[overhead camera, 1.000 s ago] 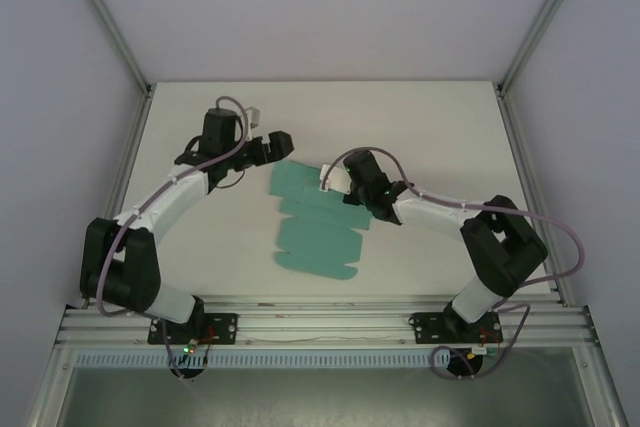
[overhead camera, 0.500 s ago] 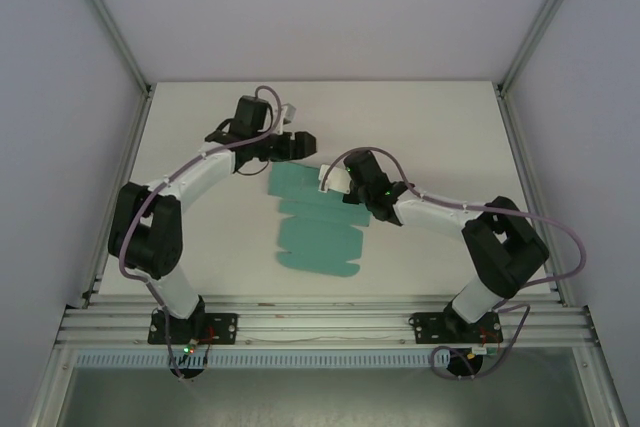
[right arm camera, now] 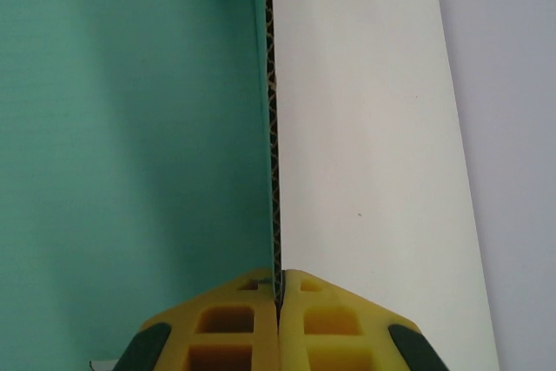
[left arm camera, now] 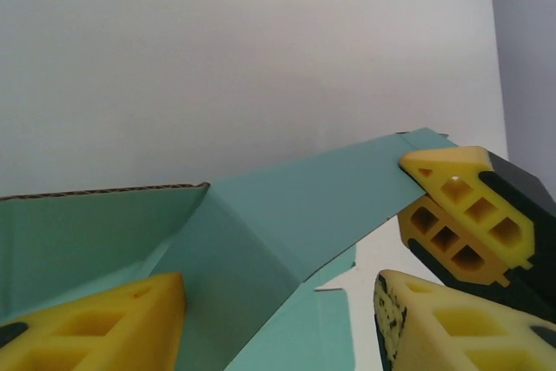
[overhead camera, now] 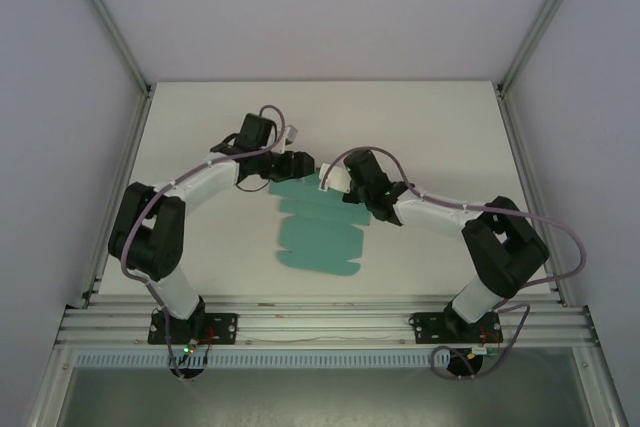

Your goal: Assemble paper box

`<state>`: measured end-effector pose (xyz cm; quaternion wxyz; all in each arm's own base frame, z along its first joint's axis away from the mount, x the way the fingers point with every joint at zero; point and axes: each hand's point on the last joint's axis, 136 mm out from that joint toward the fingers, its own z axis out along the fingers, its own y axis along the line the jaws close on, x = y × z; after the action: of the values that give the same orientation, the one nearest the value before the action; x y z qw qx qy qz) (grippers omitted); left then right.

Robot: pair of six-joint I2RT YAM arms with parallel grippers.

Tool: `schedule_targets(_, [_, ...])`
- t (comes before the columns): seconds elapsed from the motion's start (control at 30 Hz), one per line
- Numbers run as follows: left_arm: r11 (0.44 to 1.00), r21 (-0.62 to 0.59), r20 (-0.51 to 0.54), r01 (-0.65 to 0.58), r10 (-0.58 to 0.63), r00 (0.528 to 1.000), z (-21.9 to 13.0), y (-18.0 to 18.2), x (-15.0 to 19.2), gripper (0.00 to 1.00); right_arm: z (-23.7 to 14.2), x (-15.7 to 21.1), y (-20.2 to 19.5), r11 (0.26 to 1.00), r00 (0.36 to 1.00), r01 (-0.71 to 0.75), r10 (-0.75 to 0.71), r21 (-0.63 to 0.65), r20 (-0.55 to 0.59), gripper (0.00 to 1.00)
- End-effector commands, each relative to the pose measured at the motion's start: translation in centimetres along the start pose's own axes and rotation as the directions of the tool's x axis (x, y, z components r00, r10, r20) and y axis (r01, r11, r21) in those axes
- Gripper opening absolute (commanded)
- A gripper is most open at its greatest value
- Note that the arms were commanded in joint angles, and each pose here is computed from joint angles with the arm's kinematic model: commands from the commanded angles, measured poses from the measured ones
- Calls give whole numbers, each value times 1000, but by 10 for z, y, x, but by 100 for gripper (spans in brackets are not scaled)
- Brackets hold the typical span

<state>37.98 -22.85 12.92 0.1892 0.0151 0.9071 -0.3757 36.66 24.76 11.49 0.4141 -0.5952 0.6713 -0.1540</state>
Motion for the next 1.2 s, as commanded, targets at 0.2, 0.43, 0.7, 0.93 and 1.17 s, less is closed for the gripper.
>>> schedule_targets(0.2, [970, 218, 101, 105, -129, 986, 14, -30, -23, 55, -6, -20, 1, 1000, 997, -12, 10, 17, 79, 0])
schedule_targets(0.43, [964, 215, 131, 157, -188, 973, 27, -27, -25, 45, -7, -26, 7, 1000, 994, 0, 0, 6, 105, 0])
schedule_targets(0.7, [965, 170, 165, 201, -229, 959, 30, -25, -25, 26, -8, -25, 9, 1000, 994, 6, -7, 6, 107, 0])
schedule_targets(0.93, [976, 78, 182, 202, -213, 960, 27, -12, -20, 25, -12, -24, 6, 1000, 994, 2, -4, 21, 105, 0])
schedule_targets(1.17, [997, -50, 199, 63, -52, 979, 0, -5, -10, 70, -19, -19, 2, 999, 996, -9, 6, 40, 90, 0])
